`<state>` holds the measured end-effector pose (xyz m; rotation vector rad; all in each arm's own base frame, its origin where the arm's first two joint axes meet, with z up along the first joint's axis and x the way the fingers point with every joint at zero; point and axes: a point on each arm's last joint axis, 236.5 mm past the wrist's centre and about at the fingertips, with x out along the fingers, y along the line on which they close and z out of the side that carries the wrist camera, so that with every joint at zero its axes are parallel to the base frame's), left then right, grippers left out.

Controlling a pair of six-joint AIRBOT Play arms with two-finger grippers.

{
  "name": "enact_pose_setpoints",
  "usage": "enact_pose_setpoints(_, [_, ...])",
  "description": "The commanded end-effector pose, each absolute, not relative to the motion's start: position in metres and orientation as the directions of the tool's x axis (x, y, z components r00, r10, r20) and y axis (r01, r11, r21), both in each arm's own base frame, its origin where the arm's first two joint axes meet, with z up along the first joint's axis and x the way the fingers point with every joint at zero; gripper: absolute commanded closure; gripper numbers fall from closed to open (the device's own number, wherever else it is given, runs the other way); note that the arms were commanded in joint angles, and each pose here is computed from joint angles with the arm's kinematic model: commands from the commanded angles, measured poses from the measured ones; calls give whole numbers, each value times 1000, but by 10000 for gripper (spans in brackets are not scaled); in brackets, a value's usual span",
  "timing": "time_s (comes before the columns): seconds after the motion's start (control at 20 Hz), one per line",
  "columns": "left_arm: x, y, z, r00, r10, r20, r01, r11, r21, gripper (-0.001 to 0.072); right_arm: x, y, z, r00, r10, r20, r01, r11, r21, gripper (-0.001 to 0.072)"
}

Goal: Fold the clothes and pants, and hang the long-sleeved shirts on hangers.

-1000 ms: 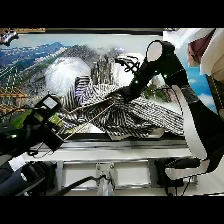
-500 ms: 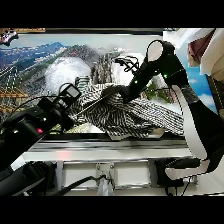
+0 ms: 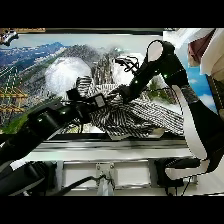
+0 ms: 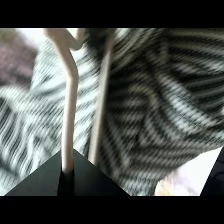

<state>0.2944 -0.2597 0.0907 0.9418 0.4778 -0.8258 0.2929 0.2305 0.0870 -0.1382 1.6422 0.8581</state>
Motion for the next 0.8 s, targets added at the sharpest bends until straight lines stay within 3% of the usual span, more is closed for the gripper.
enact_pose_setpoints(0.0, [309, -293, 85, 584, -515, -627, 810, 330, 484, 687, 297, 231, 87, -259, 363, -895, -530, 722, 446, 665])
enact_pose_setpoints(0.2, [363, -272, 85, 630, -545, -553, 749, 617, 244, 688, 298, 232, 86, -255, 365, -895, -529, 722, 445, 661])
enact_pose_setpoints(0.35, [389, -256, 77, 592, -623, -511, 729, 684, 10, 688, 305, 235, 86, -226, 380, -897, -531, 724, 440, 661])
enact_pose_setpoints(0.55, [384, -267, 84, 405, -854, -326, 817, 498, -290, 688, 324, 239, 84, -143, 397, -907, -535, 740, 408, 661])
enact_pose_setpoints(0.75, [367, -276, 78, 184, -945, -271, 869, 285, -405, 688, 336, 234, 80, -92, 375, -923, -538, 761, 363, 661])
